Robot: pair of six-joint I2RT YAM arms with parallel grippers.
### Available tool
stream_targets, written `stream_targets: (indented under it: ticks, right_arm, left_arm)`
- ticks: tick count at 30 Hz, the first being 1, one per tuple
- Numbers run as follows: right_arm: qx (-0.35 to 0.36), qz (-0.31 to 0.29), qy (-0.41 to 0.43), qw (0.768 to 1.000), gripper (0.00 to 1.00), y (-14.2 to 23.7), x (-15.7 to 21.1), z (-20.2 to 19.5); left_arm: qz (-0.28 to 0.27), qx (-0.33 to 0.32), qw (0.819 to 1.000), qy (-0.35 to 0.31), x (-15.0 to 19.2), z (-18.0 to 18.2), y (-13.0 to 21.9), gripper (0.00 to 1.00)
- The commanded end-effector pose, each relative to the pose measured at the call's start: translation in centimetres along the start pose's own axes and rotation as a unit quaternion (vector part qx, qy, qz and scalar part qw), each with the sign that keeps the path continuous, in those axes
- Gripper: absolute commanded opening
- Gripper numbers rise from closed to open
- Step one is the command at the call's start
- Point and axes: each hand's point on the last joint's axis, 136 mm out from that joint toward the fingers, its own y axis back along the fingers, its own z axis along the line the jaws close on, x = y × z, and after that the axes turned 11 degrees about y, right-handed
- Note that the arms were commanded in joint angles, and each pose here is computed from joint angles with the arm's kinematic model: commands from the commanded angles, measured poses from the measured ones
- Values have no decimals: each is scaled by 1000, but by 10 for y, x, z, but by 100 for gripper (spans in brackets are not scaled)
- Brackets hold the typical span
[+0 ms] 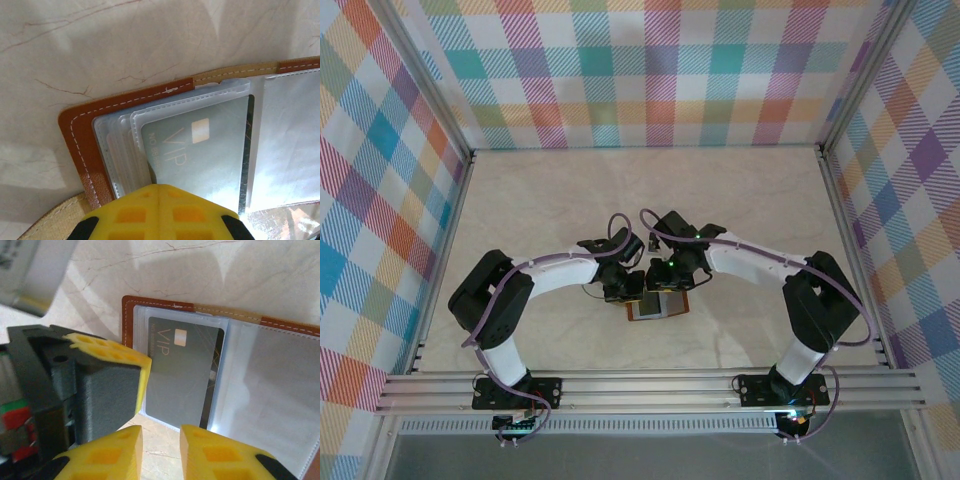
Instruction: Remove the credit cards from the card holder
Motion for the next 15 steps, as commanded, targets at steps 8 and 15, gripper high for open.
stream_targets:
  ticks: [8,15]
  right_arm:
    - [-31,25,-30,999,28,-36,9,-11]
    - [-23,29,-33,999,28,-41,11,-17]
  left_arm:
    - [15,-33,999,5,11,20,-11,2]
    - [14,-33,999,3,10,20,-11,2]
